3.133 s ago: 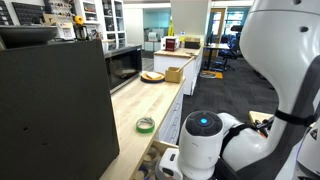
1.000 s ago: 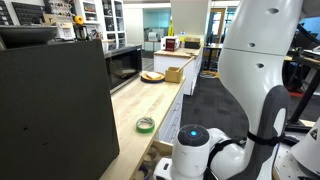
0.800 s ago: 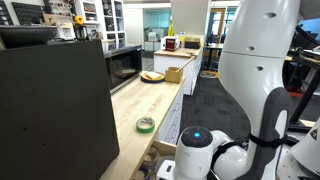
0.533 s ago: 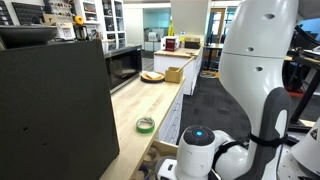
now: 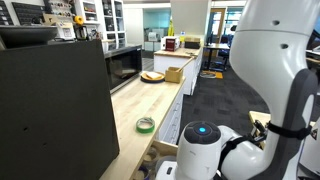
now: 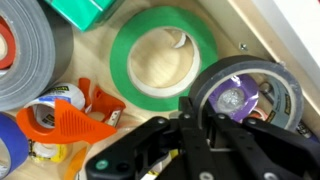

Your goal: Take the black tape from the drawer and put it on the counter top

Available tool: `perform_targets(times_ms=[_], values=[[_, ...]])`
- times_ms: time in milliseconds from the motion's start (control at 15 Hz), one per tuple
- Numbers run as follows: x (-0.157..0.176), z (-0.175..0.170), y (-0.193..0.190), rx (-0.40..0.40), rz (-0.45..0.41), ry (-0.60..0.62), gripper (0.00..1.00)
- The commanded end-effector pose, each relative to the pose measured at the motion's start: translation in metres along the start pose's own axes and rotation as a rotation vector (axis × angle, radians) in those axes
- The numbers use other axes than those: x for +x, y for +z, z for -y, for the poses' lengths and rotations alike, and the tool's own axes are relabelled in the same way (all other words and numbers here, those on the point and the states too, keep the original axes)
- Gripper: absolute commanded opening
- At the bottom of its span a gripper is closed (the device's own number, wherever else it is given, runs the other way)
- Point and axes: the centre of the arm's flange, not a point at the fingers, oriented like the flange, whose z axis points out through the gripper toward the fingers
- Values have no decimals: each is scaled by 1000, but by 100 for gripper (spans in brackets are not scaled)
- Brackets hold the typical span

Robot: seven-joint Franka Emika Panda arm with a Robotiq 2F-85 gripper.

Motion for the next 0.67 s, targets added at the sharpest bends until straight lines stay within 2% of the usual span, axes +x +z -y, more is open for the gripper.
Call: perform_targets(times_ms=[0,400,600], values=[[3,10,-58,-27,64,-17,4],[14,17,-130,-118,138,-8,4],[8,-1,-156,-168,158,25,4]])
